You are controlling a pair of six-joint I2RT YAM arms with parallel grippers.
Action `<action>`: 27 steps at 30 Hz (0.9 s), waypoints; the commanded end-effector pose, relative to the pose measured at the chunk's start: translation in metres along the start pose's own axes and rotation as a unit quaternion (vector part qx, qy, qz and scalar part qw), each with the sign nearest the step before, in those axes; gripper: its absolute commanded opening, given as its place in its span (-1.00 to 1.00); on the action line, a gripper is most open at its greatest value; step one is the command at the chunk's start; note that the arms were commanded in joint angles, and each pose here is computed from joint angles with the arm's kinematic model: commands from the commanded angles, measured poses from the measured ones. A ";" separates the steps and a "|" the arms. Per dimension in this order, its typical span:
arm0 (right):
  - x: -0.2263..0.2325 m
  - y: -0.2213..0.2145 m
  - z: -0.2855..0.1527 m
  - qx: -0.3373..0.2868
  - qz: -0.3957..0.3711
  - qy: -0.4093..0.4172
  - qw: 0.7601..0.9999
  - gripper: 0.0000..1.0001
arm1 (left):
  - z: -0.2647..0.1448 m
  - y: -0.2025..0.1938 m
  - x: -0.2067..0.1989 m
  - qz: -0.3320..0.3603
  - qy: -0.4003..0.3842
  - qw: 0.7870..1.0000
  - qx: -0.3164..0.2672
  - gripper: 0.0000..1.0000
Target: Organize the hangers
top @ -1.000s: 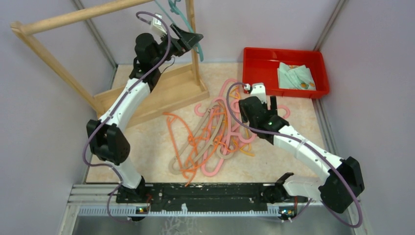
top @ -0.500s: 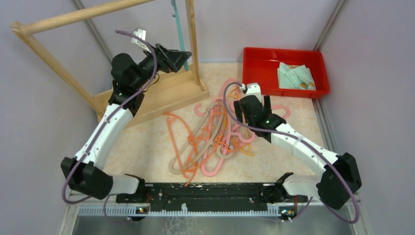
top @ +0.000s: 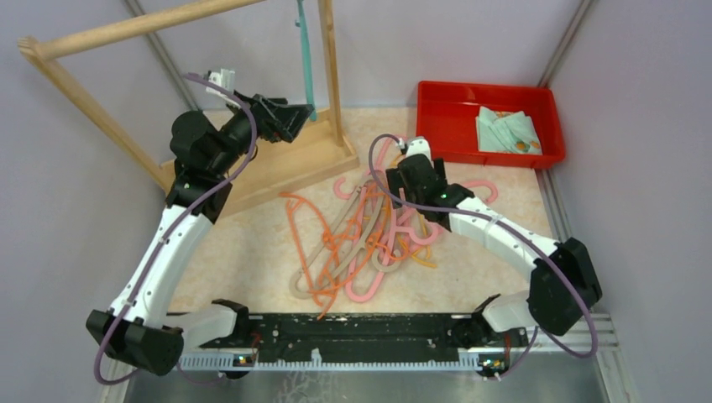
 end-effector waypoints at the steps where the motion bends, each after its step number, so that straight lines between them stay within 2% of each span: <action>1: 0.021 0.019 0.011 -0.012 0.025 0.045 0.999 0.82 | -0.031 -0.025 0.016 0.013 0.059 0.997 0.041 0.99; 5: 0.042 0.016 0.024 0.013 0.045 0.087 0.995 0.70 | -0.058 -0.045 0.021 0.011 0.090 0.994 0.062 0.99; 10: 0.052 0.016 0.040 0.032 0.059 0.085 0.994 0.37 | -0.080 -0.074 0.026 0.002 0.104 0.989 0.103 0.99; 13: 0.058 0.015 0.045 0.047 0.061 0.090 0.993 0.22 | -0.087 -0.106 0.030 -0.008 0.095 0.984 0.154 0.84; 18: 0.038 0.021 0.039 0.023 0.066 0.044 0.997 0.21 | -0.105 -0.182 0.030 -0.020 0.102 0.963 0.251 0.52; 22: 0.009 0.029 0.031 0.002 0.074 0.003 0.997 0.23 | -0.109 -0.235 -0.012 0.021 0.060 0.946 0.319 0.43; 27: -0.015 0.035 0.029 -0.004 0.091 -0.023 0.996 0.24 | -0.117 -0.290 -0.036 0.036 0.015 0.911 0.410 0.24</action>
Point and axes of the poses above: each gripper's point midway between its finger pads, its own z axis out along the fingers, its own x axis along the line the jaws close on, y = z × x, the point moved 4 cm from there along -z, back along the fingers, and after that the axes turned 2 degrees about z, right-handed, at the moved point
